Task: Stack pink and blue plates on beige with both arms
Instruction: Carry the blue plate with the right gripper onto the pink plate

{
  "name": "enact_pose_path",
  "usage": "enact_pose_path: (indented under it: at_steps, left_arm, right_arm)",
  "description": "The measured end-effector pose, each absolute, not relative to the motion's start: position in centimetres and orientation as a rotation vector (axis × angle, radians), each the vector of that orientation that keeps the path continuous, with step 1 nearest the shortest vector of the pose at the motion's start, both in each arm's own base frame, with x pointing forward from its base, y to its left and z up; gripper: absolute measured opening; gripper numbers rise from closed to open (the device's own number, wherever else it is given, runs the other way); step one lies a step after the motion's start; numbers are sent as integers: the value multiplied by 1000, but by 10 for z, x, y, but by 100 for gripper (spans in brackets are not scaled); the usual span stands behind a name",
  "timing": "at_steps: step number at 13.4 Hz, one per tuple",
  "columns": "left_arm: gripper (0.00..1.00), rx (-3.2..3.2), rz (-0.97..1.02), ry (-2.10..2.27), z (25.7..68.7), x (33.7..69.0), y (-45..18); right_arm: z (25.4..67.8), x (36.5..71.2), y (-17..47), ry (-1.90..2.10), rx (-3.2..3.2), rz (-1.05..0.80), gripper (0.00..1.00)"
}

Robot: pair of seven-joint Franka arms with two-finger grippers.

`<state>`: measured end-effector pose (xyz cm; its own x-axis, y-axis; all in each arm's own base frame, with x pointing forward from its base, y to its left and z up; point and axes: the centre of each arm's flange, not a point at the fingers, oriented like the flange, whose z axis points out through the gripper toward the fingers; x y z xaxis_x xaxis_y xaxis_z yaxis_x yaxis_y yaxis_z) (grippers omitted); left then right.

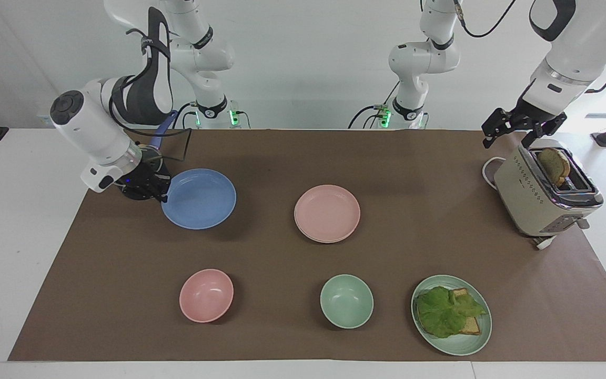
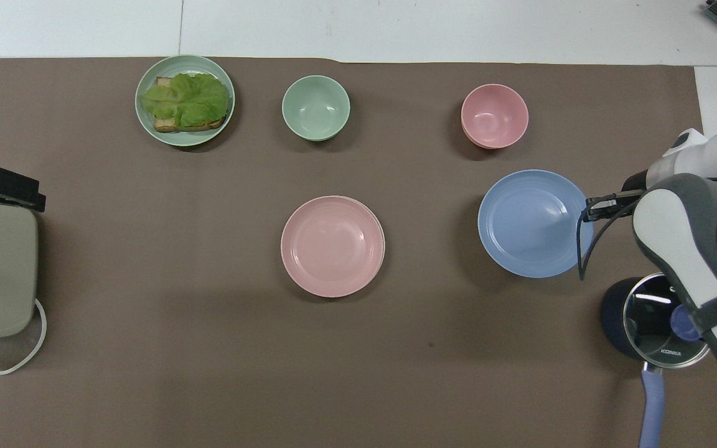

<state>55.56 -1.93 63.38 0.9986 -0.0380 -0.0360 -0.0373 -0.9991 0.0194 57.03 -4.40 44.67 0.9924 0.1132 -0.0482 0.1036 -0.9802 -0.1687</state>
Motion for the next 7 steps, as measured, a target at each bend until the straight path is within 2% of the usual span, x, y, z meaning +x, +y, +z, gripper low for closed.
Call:
enact_pose_path:
  at_steps: [3, 7]
  left_arm:
    - [100, 3122, -57, -59, 634, 556, -19]
    - [100, 3122, -57, -59, 634, 556, -19]
  right_arm:
    - [460, 563, -27, -156, -2963, 100, 5]
    - [451, 562, 88, -3, -2986, 82, 5]
